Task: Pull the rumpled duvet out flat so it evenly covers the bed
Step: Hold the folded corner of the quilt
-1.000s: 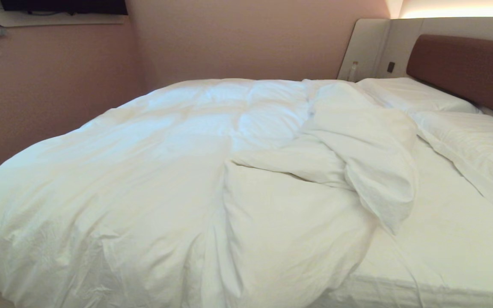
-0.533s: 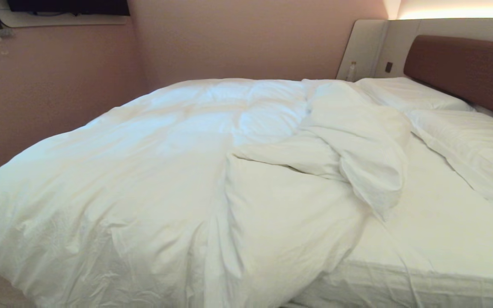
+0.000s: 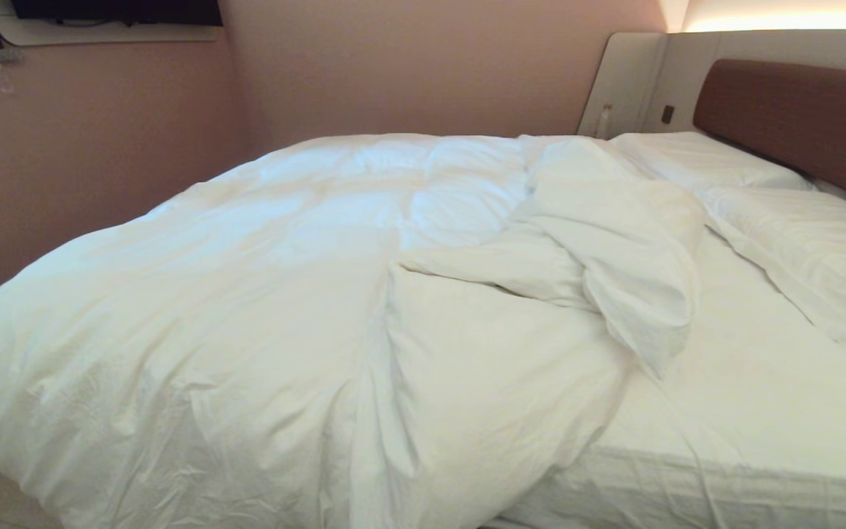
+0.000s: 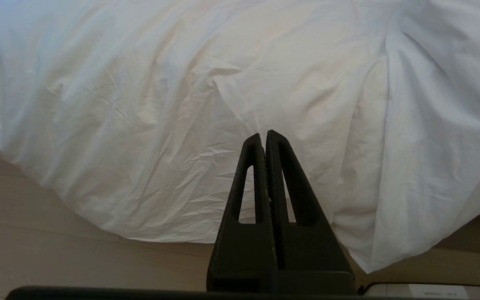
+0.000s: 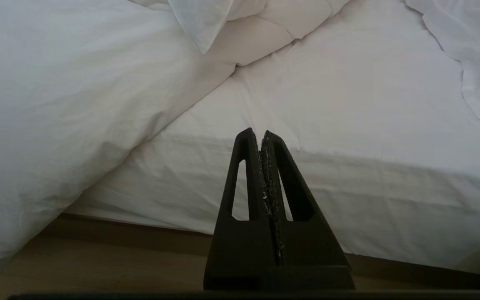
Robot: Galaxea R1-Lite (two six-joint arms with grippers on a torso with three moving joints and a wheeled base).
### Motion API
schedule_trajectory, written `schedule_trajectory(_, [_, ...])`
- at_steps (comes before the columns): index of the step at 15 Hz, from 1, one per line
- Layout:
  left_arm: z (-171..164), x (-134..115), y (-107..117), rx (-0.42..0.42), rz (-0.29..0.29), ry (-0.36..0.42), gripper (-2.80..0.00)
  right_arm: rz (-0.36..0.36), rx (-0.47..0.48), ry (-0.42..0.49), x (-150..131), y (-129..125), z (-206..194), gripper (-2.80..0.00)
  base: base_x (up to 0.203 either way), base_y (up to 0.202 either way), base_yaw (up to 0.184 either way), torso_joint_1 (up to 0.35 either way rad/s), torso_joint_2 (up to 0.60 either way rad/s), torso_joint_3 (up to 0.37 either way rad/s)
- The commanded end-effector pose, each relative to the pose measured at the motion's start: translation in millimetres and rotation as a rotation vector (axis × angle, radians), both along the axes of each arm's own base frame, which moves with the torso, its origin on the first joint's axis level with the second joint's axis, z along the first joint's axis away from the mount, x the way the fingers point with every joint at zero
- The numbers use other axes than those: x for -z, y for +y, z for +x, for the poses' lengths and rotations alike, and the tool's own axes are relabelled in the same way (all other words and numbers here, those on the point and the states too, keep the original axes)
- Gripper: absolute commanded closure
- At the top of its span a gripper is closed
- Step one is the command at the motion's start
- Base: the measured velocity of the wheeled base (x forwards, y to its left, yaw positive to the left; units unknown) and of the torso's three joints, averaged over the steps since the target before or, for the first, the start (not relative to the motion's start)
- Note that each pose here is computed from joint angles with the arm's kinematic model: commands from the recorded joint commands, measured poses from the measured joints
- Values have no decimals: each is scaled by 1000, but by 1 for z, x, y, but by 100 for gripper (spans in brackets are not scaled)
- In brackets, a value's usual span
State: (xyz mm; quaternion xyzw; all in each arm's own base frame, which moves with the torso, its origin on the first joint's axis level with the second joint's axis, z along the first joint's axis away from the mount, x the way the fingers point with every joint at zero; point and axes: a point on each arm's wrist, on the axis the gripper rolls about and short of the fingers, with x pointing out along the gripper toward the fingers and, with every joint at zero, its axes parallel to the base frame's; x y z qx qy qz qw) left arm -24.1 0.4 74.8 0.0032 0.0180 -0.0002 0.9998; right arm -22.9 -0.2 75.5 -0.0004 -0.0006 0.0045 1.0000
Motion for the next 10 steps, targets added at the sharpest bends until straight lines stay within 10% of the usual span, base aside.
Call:
schedule_trajectory(1, [0, 0, 0, 0, 0, -2, 0, -1, 0, 1, 0, 0, 0, 0, 0, 0, 0, 0, 0, 0])
schedule_trajectory(10, [0, 0, 0, 1, -15, -2, 0, -4, 0, 0, 0, 0, 0, 0, 0, 0, 0, 0, 0, 0])
